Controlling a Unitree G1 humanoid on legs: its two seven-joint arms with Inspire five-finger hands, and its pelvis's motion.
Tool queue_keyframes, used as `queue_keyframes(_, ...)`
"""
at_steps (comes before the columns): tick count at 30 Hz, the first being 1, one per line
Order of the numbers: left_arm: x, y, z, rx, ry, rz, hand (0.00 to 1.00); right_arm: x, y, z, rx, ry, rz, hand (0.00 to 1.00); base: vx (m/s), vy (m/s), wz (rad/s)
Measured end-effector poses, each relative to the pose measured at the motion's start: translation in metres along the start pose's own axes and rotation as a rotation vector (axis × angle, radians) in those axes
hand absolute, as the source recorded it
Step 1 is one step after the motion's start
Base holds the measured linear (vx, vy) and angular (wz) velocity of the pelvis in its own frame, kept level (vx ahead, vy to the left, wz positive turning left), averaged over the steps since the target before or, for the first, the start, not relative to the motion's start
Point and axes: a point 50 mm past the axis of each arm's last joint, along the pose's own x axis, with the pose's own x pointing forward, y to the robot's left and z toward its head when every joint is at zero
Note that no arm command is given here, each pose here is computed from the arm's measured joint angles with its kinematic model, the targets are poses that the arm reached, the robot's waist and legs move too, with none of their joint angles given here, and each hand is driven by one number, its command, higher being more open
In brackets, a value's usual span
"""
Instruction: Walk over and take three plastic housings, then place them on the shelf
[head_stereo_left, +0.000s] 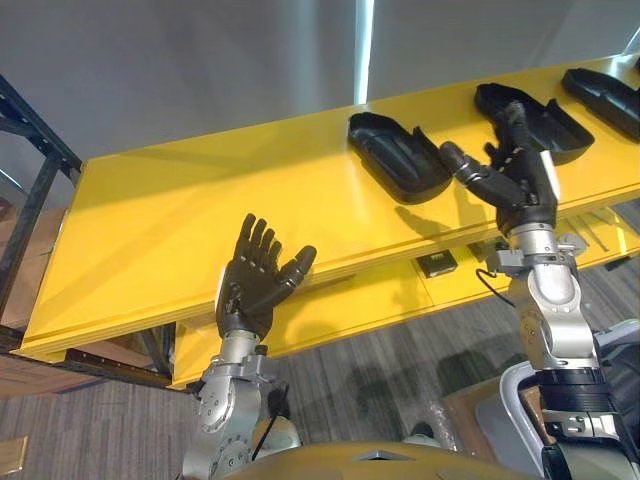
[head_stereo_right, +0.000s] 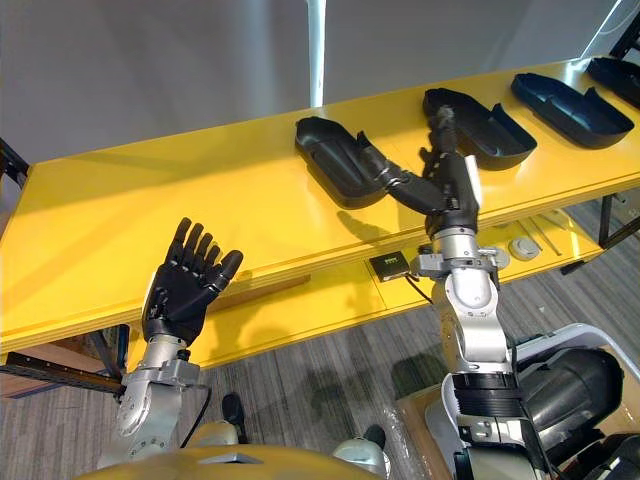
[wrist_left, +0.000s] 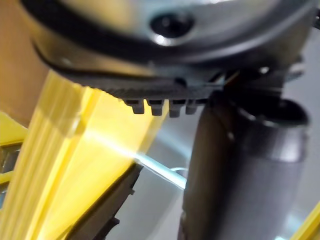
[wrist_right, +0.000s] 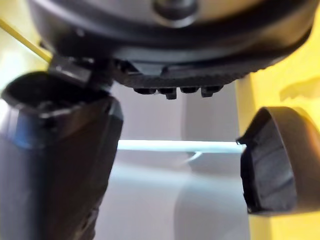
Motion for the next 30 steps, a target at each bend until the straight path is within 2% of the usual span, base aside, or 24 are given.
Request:
queue_keyframes(4, 0.0, 0.0, 0.0, 0.001, -0.001, -0.001, 1.0, -0.002, -0.01, -0.006, -0.037, -0.011, -0.065, 1.0, -0.03, 0.007, 0.04)
queue_keyframes(9, 0.0, 0.001, 0.001, 0.014, 0.002, -0.014, 1.0, -0.005, -0.014, -0.018, -0.05, 0.04, -0.056, 1.0, -0.03, 0.015, 0.06)
queue_keyframes(17, 0.002, -0.002, 0.017, 0.021, -0.059, -0.068, 1.0, -0.019, -0.027, -0.065, -0.021, 0.256, -0.08, 1.0, 0.01, 0.005, 0.03)
queue_keyframes(30, 0.004, 0.002, 0.017, 0.042, -0.032, -0.099, 1.0, -0.007, -0.007, -0.081, -0.005, 0.336, 0.122, 1.0, -0.02, 0.007, 0.0)
